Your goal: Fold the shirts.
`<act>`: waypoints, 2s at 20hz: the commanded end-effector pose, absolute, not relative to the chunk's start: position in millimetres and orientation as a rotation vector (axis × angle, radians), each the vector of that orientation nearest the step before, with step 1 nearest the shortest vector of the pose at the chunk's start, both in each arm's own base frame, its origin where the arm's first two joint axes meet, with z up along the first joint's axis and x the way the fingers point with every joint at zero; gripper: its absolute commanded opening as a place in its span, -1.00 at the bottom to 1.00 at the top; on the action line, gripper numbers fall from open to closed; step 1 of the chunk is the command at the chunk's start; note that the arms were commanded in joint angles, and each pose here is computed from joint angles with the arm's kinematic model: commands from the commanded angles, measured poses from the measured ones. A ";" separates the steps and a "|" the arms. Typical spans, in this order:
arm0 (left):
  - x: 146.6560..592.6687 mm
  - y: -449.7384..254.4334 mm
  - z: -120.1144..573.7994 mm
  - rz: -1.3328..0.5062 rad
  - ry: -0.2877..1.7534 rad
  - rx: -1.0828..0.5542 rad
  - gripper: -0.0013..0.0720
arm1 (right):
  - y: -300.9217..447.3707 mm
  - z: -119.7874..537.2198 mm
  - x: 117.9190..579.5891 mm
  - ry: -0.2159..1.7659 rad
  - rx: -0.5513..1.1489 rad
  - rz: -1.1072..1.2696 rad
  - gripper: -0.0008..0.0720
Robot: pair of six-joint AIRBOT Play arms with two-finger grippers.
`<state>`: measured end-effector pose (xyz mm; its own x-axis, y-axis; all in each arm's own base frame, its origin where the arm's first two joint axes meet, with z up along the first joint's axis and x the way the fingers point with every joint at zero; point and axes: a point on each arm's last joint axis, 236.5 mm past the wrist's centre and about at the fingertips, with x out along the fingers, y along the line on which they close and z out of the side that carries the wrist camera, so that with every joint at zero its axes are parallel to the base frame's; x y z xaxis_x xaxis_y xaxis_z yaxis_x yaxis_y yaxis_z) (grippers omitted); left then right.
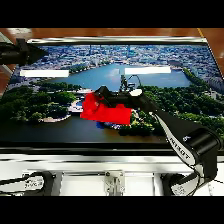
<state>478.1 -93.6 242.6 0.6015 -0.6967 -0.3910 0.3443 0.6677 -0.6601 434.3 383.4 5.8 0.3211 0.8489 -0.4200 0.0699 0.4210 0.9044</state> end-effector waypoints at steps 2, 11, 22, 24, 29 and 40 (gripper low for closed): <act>474.1 -100.1 238.0 -0.654 0.702 -0.541 -0.86 | 335.3 12.7 413.8 1.239 0.834 0.737 0.78; 471.6 -92.9 230.8 -0.646 0.718 -0.496 -0.86 | 174.2 -92.0 378.5 1.544 0.458 0.269 0.88; 460.0 -114.0 240.0 -0.713 0.751 -0.580 -0.86 | 243.6 -100.5 412.5 1.444 0.834 0.459 -0.82; 458.9 -118.0 246.8 -0.735 0.737 -0.603 -0.86 | 232.2 -73.9 435.1 1.327 0.804 0.526 -0.82; 447.0 -143.3 269.5 -0.845 0.712 -0.667 -0.86 | 88.7 35.2 510.7 0.959 0.803 0.381 -0.82; 420.1 -189.6 308.5 -1.008 0.674 -0.733 -0.86 | -268.3 5.1 305.7 1.127 0.851 -0.383 -0.82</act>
